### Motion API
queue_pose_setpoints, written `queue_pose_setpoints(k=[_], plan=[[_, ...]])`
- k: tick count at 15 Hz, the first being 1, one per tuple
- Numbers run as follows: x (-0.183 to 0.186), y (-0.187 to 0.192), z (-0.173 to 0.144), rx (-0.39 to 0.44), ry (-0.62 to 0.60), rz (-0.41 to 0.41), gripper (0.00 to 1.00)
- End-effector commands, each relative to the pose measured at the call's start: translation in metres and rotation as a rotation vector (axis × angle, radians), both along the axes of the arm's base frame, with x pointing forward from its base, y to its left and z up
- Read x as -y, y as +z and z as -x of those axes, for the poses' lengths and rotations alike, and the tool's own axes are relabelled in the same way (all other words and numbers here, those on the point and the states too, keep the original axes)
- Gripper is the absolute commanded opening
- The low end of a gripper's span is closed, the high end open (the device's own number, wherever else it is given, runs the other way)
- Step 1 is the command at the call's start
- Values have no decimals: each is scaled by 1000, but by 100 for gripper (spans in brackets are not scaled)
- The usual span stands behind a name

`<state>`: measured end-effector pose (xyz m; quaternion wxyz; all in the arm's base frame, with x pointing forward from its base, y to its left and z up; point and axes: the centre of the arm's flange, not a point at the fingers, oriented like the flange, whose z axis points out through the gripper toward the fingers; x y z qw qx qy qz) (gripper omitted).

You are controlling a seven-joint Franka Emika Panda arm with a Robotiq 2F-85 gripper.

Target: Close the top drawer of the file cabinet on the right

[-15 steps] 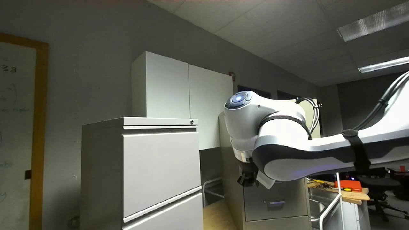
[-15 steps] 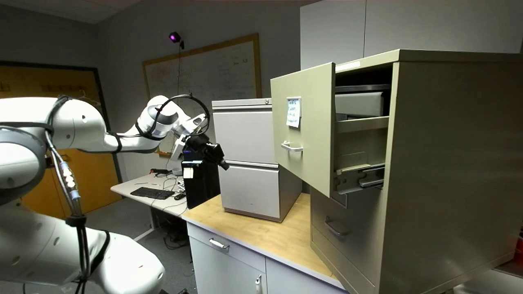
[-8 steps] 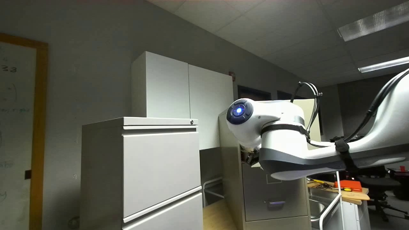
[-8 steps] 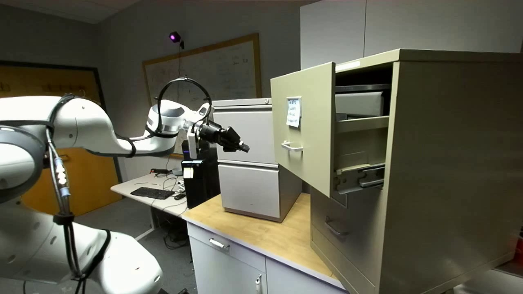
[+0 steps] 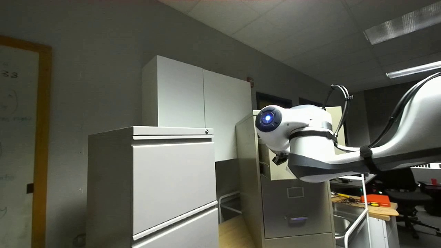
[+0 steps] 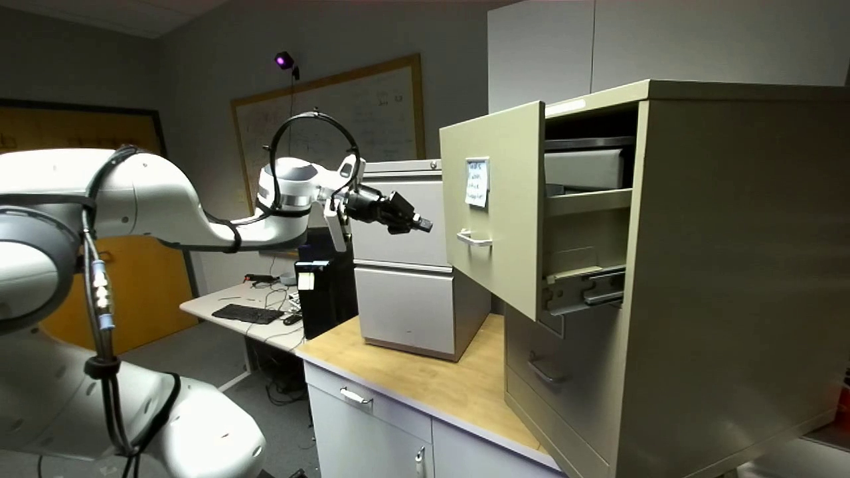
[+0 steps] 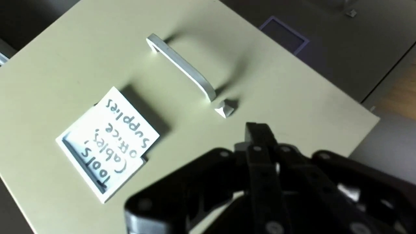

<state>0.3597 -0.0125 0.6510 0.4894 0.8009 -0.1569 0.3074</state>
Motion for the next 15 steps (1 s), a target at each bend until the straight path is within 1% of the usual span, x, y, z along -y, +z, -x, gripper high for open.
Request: queue_pose_setpoints(k=[1, 7, 9, 11, 15], plan=[[14, 14, -16, 69, 21, -37, 0], [35, 15, -44, 119, 77, -117, 0], [44, 13, -53, 147, 92, -152, 0], [48, 14, -55, 175, 92, -179, 0], [58, 12, -64, 206, 83, -218, 0]])
